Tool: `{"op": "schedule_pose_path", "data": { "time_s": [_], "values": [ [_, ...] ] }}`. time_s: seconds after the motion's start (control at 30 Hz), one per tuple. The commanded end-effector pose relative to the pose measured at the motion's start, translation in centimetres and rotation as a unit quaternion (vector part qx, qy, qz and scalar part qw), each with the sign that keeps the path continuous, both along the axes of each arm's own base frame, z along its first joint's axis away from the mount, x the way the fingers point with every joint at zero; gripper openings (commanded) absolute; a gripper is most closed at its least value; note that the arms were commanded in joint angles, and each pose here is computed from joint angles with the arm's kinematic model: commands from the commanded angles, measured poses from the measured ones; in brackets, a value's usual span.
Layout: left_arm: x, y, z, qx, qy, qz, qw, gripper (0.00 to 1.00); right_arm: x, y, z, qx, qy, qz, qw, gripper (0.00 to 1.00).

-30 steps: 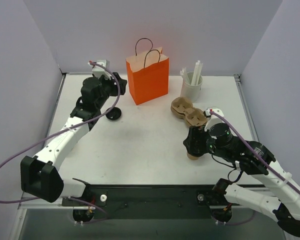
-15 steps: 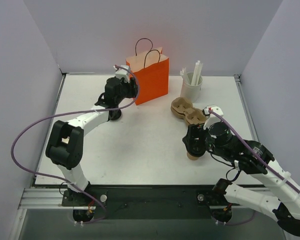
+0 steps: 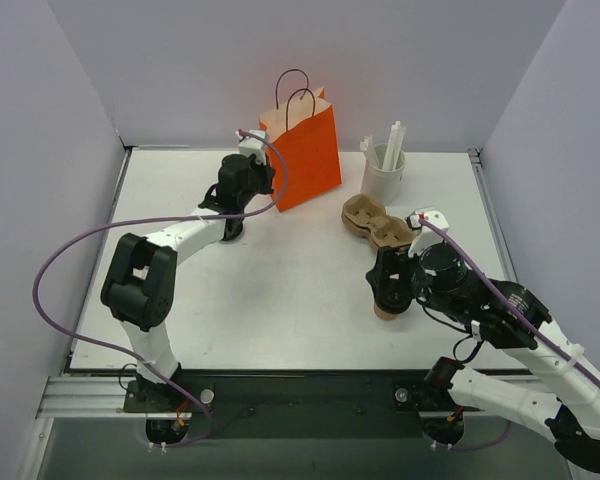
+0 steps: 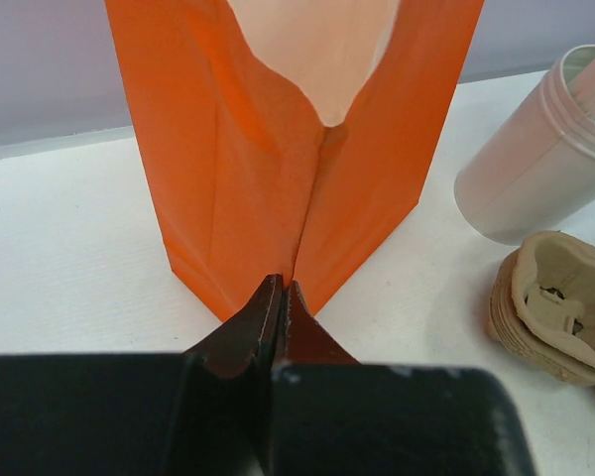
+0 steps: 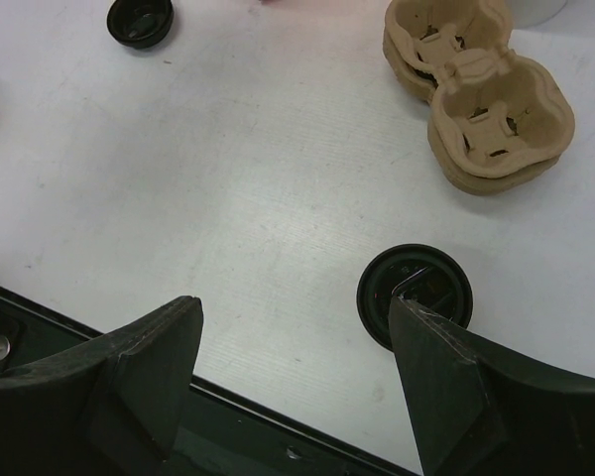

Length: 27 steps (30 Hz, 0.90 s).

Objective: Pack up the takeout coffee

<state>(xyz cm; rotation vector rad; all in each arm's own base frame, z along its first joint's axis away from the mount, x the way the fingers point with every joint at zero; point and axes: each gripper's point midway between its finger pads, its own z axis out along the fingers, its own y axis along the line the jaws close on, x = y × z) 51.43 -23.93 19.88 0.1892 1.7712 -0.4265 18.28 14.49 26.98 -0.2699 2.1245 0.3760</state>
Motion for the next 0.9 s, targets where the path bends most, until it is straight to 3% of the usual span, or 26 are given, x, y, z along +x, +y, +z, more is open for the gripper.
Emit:
{"op": "schedule_pose_path", "data": {
  "time_s": [0.0, 0.3, 0.33, 0.53, 0.67, 0.77, 0.8, 0.87],
  "values": [
    [-2.3, -0.8, 5.7, -0.016, -0.054, -0.019, 0.998, 0.00, 0.5, -0.4, 1.9, 0.012, -0.032, -0.012, 0.999, 0.77],
    [-11.1, 1.1, 4.5, 0.007, -0.011, 0.032, 0.999, 0.00, 0.6, -0.7, 1.7, 0.012, -0.036, -0.018, 0.999, 0.77],
    [-12.6, 1.6, 6.0, -0.005, -0.021, 0.045, 0.999, 0.00, 0.6, -0.6, 1.5, 0.011, -0.034, -0.018, 0.999, 0.77],
    [-20.7, 3.1, 3.1, -0.020, 0.024, 0.075, 0.997, 0.00, 0.4, -1.2, 1.4, 0.021, -0.037, -0.029, 0.999, 0.77],
    [-26.4, 2.5, -0.8, -0.014, 0.090, 0.068, 0.994, 0.00, 0.5, -1.4, 0.4, 0.027, -0.024, -0.051, 0.998, 0.77],
    [-30.5, 0.1, -1.4, -0.039, 0.100, 0.010, 0.994, 0.17, 0.4, -0.6, 0.1, 0.052, -0.004, -0.057, 0.997, 0.77],
    [-31.6, -0.7, -1.2, -0.045, 0.102, -0.016, 0.994, 0.34, 0.3, -0.2, 0.1, 0.060, 0.001, -0.054, 0.997, 0.77],
    [-32.3, -0.7, -0.4, -0.042, 0.108, -0.037, 0.993, 0.42, 0.1, 0.5, -0.3, 0.073, 0.016, -0.051, 0.996, 0.77]
  ]
}}
